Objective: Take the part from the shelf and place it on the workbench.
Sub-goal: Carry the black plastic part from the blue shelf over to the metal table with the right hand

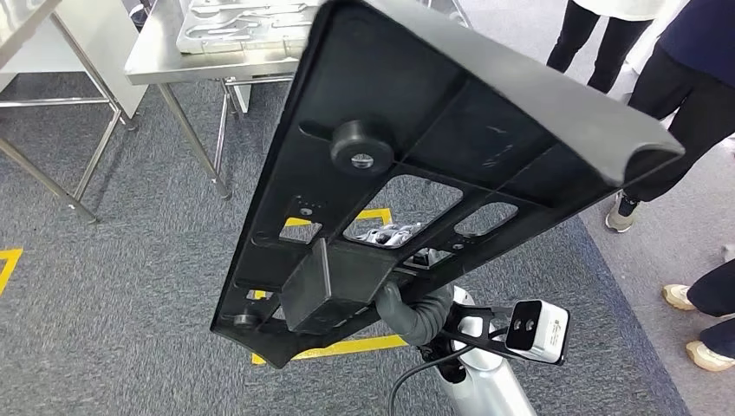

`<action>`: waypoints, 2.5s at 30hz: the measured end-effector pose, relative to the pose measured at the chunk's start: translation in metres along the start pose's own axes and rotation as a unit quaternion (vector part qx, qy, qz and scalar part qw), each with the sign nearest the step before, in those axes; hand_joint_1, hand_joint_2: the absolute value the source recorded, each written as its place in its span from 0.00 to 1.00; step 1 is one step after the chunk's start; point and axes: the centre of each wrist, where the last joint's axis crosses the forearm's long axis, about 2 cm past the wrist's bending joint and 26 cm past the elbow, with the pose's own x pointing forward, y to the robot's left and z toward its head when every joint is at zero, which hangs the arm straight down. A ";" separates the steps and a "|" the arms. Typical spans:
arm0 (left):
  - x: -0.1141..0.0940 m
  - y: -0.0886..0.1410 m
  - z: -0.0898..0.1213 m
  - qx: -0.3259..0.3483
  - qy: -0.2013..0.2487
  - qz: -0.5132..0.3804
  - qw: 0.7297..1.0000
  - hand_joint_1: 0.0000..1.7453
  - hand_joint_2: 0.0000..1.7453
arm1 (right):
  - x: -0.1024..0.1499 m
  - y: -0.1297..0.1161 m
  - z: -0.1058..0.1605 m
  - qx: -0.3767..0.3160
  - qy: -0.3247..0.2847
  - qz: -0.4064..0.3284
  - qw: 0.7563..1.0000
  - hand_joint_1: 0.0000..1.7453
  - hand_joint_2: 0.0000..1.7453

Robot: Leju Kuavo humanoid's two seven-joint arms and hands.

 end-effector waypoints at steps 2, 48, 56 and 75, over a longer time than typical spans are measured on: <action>-0.002 0.001 0.000 0.001 0.003 0.000 1.000 0.00 1.00 | 0.000 0.000 0.000 -0.001 0.000 -0.001 1.000 1.00 1.00; -0.004 0.003 0.001 0.005 0.001 0.002 1.000 0.00 1.00 | -0.001 -0.001 0.001 -0.006 0.000 -0.006 1.000 1.00 1.00; -0.003 0.002 0.001 0.004 0.000 0.002 1.000 0.00 1.00 | 0.000 -0.001 0.002 -0.006 0.000 -0.005 1.000 1.00 1.00; -0.006 0.004 0.001 0.003 -0.002 -0.005 1.000 0.00 1.00 | 0.005 0.001 0.009 -0.006 0.003 -0.003 1.000 1.00 1.00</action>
